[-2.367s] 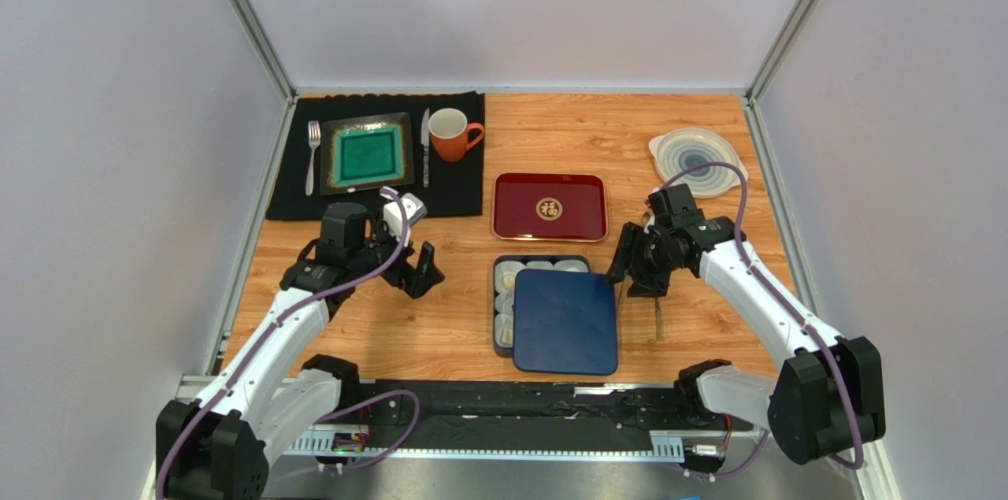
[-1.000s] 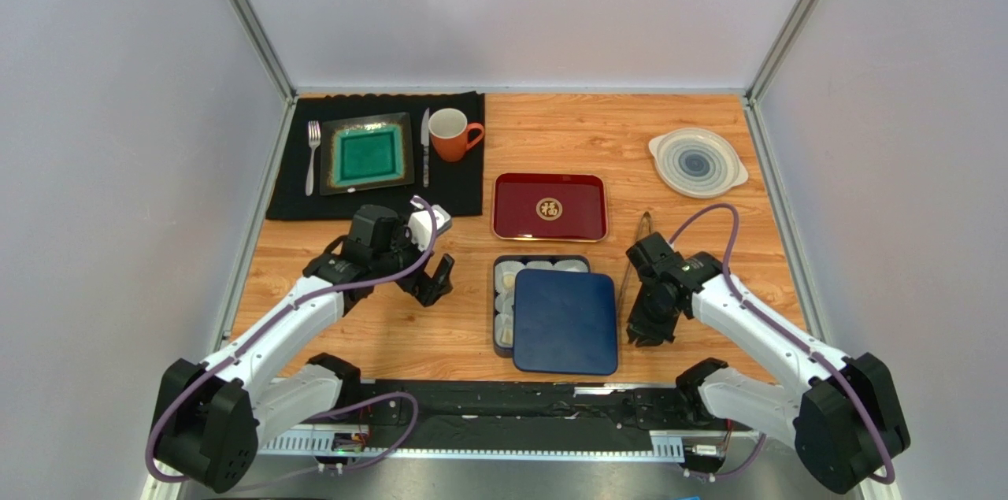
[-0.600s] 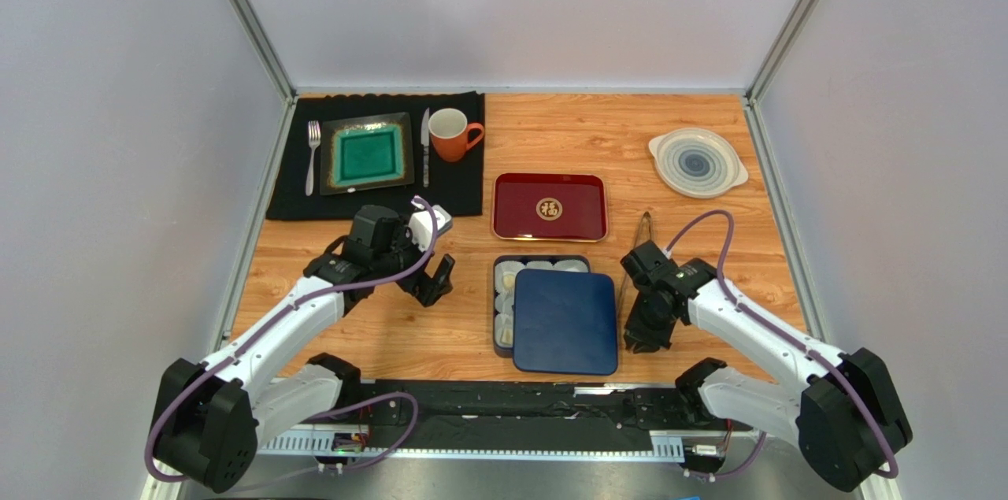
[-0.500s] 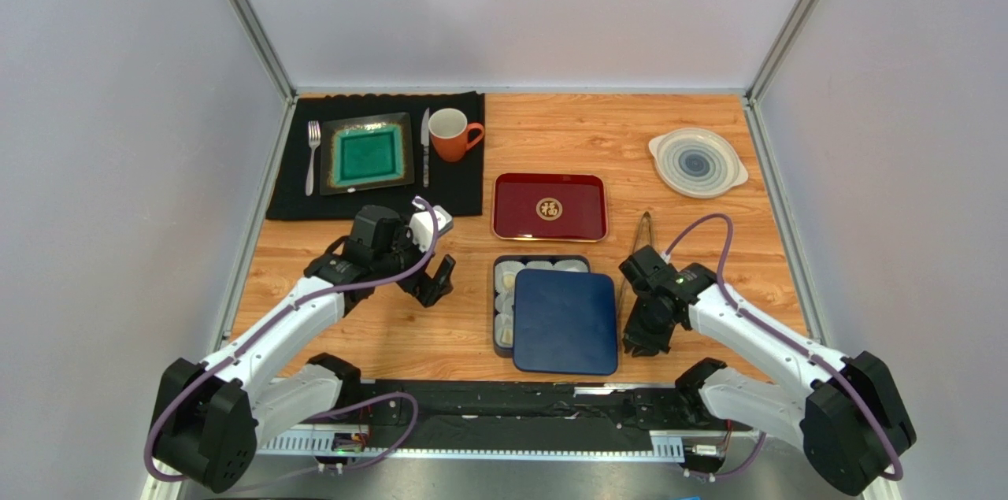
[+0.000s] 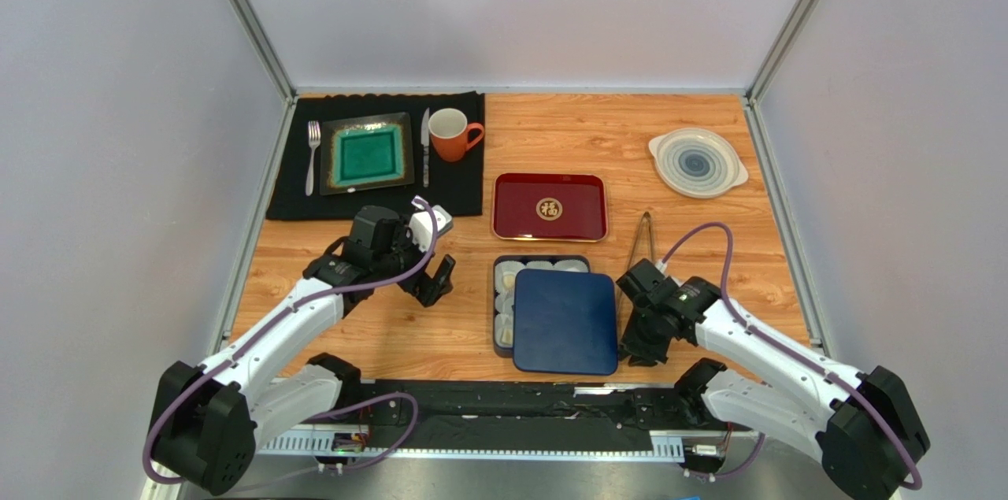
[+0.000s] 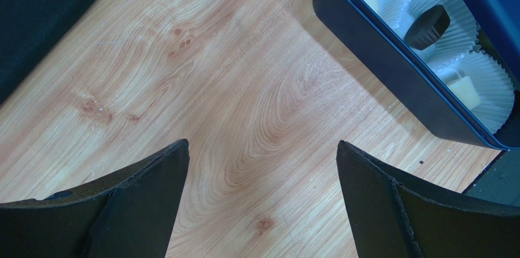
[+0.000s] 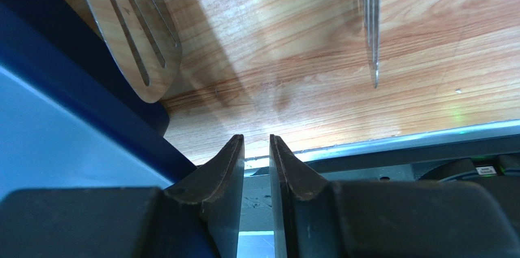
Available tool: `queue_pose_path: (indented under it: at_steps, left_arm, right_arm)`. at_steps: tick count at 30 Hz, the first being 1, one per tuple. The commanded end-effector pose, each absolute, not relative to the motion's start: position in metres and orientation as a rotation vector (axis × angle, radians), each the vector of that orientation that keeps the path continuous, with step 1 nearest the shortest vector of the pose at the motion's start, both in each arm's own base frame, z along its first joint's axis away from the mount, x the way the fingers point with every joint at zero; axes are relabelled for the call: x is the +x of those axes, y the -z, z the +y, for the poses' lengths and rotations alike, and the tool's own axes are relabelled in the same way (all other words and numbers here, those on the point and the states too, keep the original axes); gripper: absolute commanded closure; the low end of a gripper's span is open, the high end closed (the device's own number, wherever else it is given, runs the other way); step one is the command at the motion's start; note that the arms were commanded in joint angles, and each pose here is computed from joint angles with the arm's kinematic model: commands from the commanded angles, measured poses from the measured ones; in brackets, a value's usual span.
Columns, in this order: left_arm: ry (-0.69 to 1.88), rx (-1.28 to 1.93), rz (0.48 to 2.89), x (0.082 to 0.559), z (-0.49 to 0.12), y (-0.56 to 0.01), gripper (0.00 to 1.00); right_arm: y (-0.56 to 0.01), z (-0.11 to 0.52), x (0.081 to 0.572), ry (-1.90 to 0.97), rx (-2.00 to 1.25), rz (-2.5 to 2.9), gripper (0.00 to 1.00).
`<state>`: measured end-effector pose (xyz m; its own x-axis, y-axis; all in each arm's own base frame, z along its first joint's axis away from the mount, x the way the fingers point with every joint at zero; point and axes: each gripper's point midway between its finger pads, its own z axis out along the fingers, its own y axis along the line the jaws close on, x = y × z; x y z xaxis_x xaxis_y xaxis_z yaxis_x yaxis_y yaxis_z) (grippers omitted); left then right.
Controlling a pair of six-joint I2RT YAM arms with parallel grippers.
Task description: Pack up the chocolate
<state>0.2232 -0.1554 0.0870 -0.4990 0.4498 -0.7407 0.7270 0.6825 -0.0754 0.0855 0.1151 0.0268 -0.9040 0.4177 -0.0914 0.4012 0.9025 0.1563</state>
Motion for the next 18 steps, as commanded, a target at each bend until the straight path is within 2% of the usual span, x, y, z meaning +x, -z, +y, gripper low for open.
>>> queue_pose_path:
  at_steps: [1,18]
  left_arm:
    - [0.488,0.902,2.099,0.234,-0.161,-0.107,0.01]
    - [0.486,0.906,2.096,0.230,-0.160,-0.108,0.01]
  right_arm:
    - [-0.026,0.123,0.082,-0.264,0.687,2.947,0.75]
    - [-0.054,0.151,0.110,-0.393,0.693,2.884,0.75]
